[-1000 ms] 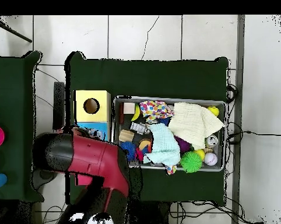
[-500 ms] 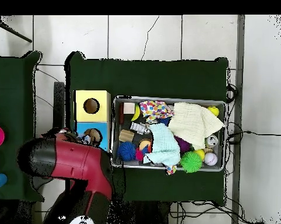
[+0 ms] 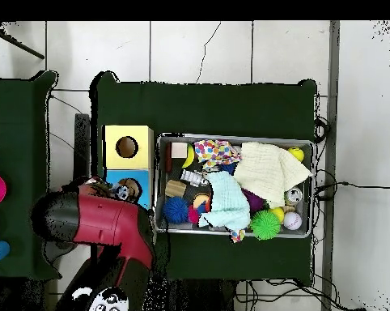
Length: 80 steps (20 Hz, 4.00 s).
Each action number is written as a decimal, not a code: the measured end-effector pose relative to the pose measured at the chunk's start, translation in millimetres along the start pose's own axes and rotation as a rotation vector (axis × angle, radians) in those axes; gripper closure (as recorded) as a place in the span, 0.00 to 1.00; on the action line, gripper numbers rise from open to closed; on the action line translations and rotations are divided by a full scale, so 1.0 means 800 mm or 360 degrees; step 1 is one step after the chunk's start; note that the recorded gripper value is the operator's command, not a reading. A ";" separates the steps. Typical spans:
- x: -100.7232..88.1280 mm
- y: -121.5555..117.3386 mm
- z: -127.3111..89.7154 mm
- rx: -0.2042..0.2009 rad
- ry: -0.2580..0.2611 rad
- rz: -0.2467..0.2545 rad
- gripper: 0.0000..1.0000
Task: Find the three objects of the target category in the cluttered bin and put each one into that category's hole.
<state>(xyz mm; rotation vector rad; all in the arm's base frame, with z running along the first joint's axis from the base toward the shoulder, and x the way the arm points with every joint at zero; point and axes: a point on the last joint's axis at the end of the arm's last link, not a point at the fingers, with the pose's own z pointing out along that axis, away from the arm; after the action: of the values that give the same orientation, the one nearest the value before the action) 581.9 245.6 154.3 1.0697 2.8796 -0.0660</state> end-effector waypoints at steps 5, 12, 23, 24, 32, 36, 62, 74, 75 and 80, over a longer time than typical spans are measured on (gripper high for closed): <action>-0.007 0.002 0.016 -0.0020 -0.0079 -0.0001 1.00; -0.006 0.000 0.029 -0.0010 -0.0097 -0.0007 1.00; -0.002 0.002 0.030 -0.0007 -0.0096 -0.0016 1.00; -0.003 0.001 0.030 -0.0005 -0.0099 -0.0015 0.00; -0.003 -0.010 0.028 0.0043 -0.0130 -0.0019 0.00; 0.003 -0.020 0.026 0.0106 -0.0127 -0.0029 0.00; -0.171 -0.128 0.022 0.0156 -0.0293 0.0181 0.00; -0.173 -0.172 0.070 0.0160 -0.0324 0.0129 0.00; -0.171 -0.173 0.071 0.0163 -0.0320 0.0125 0.00; -0.147 -0.172 0.084 0.0194 -0.0284 0.0082 0.00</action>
<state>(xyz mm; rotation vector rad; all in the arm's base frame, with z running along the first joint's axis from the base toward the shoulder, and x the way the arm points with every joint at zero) 583.9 60.6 98.8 1.0958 2.7169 -0.3214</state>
